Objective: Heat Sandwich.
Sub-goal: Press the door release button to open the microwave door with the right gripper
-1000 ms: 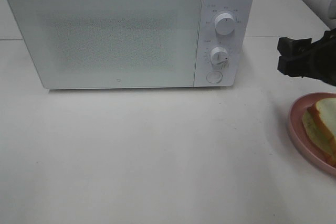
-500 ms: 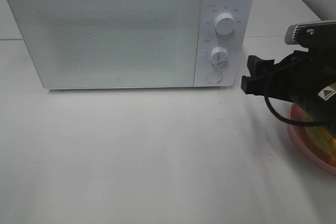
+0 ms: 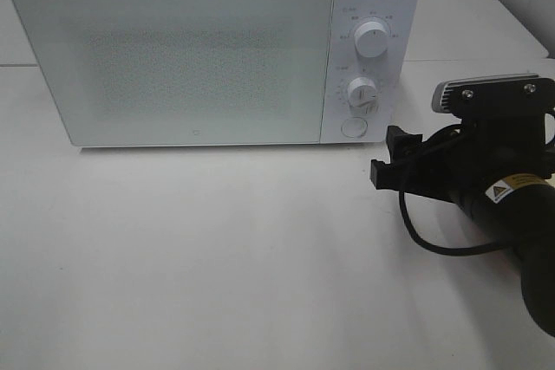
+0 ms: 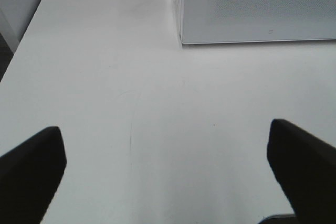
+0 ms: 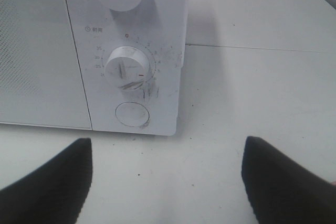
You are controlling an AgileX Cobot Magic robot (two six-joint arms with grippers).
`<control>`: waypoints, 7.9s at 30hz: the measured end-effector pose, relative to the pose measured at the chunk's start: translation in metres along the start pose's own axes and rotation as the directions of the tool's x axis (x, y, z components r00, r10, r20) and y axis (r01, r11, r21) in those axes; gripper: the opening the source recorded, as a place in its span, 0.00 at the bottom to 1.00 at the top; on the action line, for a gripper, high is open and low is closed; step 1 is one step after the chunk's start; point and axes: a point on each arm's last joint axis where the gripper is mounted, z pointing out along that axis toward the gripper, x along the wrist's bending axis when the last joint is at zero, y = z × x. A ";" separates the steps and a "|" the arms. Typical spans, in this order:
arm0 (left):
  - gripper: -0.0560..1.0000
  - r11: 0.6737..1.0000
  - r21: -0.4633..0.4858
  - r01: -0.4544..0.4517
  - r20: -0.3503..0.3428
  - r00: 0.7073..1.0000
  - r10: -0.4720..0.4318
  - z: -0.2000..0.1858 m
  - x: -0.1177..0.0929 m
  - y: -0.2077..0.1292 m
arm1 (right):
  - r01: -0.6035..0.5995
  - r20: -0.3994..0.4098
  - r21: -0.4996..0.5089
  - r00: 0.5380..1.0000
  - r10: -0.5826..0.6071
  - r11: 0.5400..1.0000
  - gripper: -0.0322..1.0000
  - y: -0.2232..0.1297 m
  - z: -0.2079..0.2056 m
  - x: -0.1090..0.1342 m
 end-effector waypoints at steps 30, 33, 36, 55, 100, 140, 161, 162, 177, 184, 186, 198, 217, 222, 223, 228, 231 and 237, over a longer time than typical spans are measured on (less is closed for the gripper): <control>0.99 1.000 0.000 0.000 0.000 1.000 0.000 0.000 0.000 0.000 | -0.899 0.001 -0.003 0.437 0.899 0.437 0.77 0.000 0.000 0.000; 0.99 1.000 0.000 0.000 0.000 1.000 0.000 0.000 0.000 0.000 | -0.957 0.005 -0.001 0.290 0.957 0.290 0.77 -0.001 0.000 0.000; 0.99 1.000 0.000 0.000 0.000 1.000 0.000 0.000 0.000 0.000 | -0.977 0.016 0.005 0.213 0.977 0.213 0.77 -0.002 0.000 0.000; 0.99 1.000 0.000 0.000 0.000 1.000 0.000 0.000 0.000 0.000 | -0.997 0.063 0.013 0.075 0.995 0.074 0.09 -0.006 0.000 0.001; 0.99 1.000 0.000 0.000 0.000 1.000 0.000 0.000 0.000 0.000 | -0.998 0.144 0.040 0.046 0.989 0.040 0.04 -0.013 0.085 0.035; 0.99 1.000 0.000 0.000 0.000 1.000 0.000 0.000 0.000 0.000 | -1.000 0.156 0.010 0.002 0.988 0.001 0.04 -0.025 0.138 0.038; 0.99 1.000 0.000 0.000 -0.001 1.000 0.000 0.000 0.000 0.000 | -0.999 0.142 -0.034 -0.033 0.989 -0.029 0.04 -0.021 0.149 0.040; 0.99 1.000 0.000 0.000 -0.001 1.000 0.000 0.000 0.000 0.000 | -0.999 0.143 -0.039 -0.039 0.989 -0.034 0.04 -0.021 0.149 0.040; 0.99 1.000 0.000 0.000 -0.001 1.000 0.000 0.000 0.000 0.000 | -0.997 0.155 -0.060 -0.054 0.986 -0.045 0.04 -0.018 0.162 0.039; 0.99 1.000 0.000 0.000 -0.001 1.000 0.000 0.000 0.000 0.000 | -0.998 0.165 -0.050 -0.048 0.985 -0.040 0.04 -0.019 0.163 0.038; 0.99 1.000 0.000 0.000 -0.001 1.000 0.000 0.000 0.000 0.000 | -0.998 0.170 -0.047 -0.046 0.984 -0.038 0.04 -0.019 0.163 0.038; 0.99 1.000 0.000 0.000 -0.001 1.000 0.000 0.000 0.000 0.000 | -0.999 0.188 -0.035 -0.044 0.981 -0.038 0.04 -0.020 0.164 0.039; 0.99 1.000 0.000 0.000 -0.001 1.000 0.000 0.000 0.000 0.000 | -0.998 0.215 -0.024 -0.055 0.975 -0.051 0.04 -0.017 0.165 0.038; 0.99 1.000 0.000 0.000 -0.001 1.000 0.000 0.000 0.000 0.000 | -0.998 0.233 -0.011 -0.063 0.970 -0.062 0.04 -0.014 0.164 0.037; 0.99 1.000 0.000 0.000 -0.001 1.000 0.000 0.000 0.000 0.000 | -0.998 0.236 -0.008 -0.065 0.970 -0.065 0.04 -0.015 0.163 0.036; 0.99 1.000 0.000 0.000 -0.001 1.000 0.000 0.000 0.000 0.000 | -0.999 0.221 0.020 -0.044 0.974 -0.050 0.04 -0.015 0.159 0.034; 0.99 1.000 0.000 0.000 -0.001 1.000 0.000 0.000 0.000 0.000 | -0.999 0.197 0.024 -0.034 0.980 -0.039 0.04 -0.014 0.154 0.033; 0.99 1.000 0.000 0.000 -0.001 1.000 0.000 0.000 0.000 0.000 | -0.999 0.167 0.037 -0.009 0.986 -0.016 0.04 -0.013 0.139 0.035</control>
